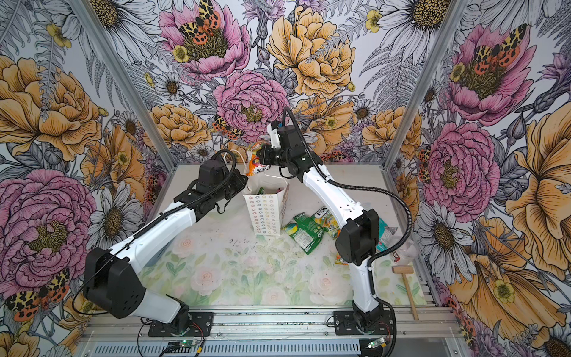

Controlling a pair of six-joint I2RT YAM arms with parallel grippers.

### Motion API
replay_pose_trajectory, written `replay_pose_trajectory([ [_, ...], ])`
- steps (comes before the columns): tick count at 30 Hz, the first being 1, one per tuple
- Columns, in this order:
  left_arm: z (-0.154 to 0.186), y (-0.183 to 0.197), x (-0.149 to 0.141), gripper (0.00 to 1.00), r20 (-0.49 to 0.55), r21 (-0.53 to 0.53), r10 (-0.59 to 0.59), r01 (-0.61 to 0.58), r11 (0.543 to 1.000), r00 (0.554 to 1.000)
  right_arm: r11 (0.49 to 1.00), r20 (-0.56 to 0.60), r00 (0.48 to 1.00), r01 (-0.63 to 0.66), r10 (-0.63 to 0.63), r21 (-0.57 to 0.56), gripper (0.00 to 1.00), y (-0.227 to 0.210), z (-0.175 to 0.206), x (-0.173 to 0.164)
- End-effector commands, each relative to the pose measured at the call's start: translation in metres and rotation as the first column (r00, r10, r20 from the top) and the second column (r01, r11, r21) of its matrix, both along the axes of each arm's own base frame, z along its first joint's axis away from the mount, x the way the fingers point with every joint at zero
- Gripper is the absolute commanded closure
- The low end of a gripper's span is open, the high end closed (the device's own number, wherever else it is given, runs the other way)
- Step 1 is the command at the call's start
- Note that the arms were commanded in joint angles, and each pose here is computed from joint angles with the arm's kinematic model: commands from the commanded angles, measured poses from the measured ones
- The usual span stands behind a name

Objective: Place the snacks into the paper bag
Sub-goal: Place the snack in the paper bag.

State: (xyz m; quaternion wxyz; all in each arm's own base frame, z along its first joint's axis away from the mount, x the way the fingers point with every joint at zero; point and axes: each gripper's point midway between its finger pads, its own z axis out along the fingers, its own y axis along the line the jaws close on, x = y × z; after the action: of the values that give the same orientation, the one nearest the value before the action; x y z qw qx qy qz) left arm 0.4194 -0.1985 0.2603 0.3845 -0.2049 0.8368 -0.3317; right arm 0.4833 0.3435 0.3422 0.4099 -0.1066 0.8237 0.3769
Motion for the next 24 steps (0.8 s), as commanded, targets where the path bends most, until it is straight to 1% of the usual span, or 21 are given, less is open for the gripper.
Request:
replay_pose_trajectory([
  [1,0.015,0.001,-0.002,1.00,0.042,-0.033,0.013,-0.012,0.999,0.999,1.000,0.097,0.995,0.001,-0.004,0.029,1.00,-0.010,0.042,-0.014],
  [4,0.015,0.001,-0.001,1.00,0.042,-0.033,0.015,-0.014,0.999,0.999,1.000,0.087,0.996,0.006,-0.008,0.016,1.00,-0.014,0.038,-0.019],
  [12,0.016,0.001,-0.002,1.00,0.043,-0.035,0.017,-0.015,0.999,0.999,0.996,0.051,0.998,0.046,-0.042,-0.074,1.00,-0.030,0.024,-0.027],
  [20,0.017,0.001,-0.003,1.00,0.045,-0.036,0.017,-0.015,0.999,0.999,0.978,0.036,0.995,0.102,-0.097,-0.180,1.00,-0.047,0.010,-0.026],
  [24,0.017,0.000,-0.003,1.00,0.045,-0.035,0.016,-0.014,0.999,0.999,0.973,0.032,0.993,0.114,-0.109,-0.199,1.00,-0.049,0.005,-0.023],
])
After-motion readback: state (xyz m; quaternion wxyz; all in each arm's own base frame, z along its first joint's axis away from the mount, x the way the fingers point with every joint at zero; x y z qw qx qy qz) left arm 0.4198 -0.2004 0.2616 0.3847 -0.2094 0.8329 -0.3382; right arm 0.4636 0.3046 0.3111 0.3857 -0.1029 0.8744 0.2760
